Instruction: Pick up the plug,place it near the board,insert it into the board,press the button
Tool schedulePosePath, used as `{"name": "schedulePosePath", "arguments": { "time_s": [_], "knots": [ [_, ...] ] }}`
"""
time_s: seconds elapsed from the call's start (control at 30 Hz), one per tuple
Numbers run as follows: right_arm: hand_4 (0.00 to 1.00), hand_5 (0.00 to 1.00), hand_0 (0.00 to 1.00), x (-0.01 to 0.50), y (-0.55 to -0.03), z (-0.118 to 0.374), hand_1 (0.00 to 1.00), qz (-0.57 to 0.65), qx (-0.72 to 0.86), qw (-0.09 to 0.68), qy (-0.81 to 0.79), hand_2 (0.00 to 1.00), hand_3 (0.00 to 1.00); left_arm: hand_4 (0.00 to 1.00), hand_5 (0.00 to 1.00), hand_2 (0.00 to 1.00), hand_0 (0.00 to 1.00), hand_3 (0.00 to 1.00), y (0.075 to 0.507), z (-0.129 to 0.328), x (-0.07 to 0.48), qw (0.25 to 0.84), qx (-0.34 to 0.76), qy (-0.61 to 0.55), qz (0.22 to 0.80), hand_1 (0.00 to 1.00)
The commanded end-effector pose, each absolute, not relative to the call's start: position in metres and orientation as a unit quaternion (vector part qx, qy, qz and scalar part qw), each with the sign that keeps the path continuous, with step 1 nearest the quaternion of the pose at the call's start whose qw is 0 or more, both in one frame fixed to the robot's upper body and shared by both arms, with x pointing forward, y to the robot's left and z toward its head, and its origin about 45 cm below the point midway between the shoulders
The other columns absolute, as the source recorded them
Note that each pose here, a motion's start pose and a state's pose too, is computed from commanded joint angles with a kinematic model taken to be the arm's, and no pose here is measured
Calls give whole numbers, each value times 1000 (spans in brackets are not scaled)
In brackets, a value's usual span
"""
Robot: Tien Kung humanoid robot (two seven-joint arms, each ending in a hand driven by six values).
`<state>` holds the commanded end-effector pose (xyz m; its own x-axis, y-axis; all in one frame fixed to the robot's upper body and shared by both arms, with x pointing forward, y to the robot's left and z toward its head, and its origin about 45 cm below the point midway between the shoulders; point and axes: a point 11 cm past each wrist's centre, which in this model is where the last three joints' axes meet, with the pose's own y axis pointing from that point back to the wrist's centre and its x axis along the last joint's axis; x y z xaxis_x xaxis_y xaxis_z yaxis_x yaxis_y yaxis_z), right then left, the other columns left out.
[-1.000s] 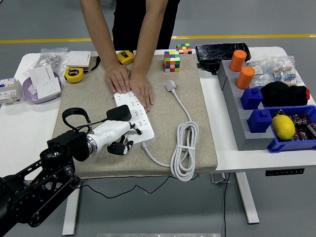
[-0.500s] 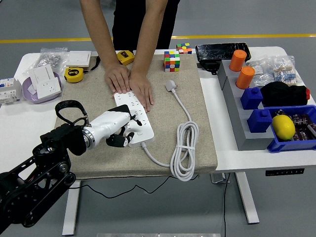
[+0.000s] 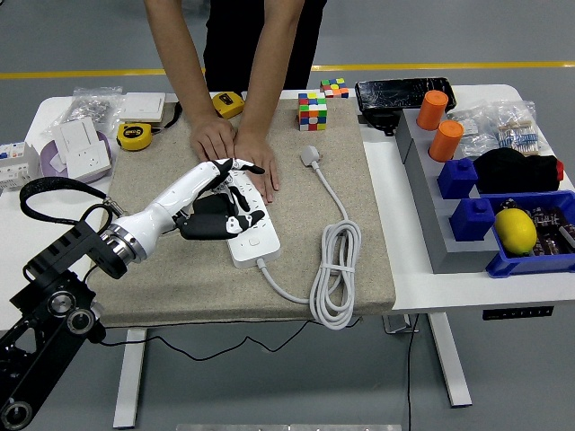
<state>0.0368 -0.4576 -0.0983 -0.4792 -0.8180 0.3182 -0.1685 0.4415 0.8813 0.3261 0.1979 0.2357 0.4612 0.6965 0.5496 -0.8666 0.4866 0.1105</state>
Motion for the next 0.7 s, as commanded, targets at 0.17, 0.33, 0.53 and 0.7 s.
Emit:
{"name": "schedulePosePath", "arguments": {
  "time_s": [0.17, 0.33, 0.53, 0.7],
  "knots": [
    [998, 998, 935, 37, -457, -98, 882, -415, 328, 391, -753, 828, 803, 998, 448, 998, 992, 998, 204, 227, 330, 843, 151, -164, 490, 998],
    [998, 998, 936, 37, -457, -98, 882, -416, 328, 392, -752, 828, 802, 975, 406, 897, 824, 998, 205, 223, 334, 838, 176, -185, 482, 892],
    [998, 998, 935, 37, -458, -98, 881, -414, 329, 394, -752, 828, 800, 776, 204, 482, 357, 970, 208, 203, 343, 818, 268, -246, 446, 383],
    [998, 998, 935, 37, -459, -98, 881, -414, 329, 395, -751, 828, 800, 776, 204, 482, 357, 970, 204, 184, 345, 793, 346, -307, 395, 383]
  ]
}}
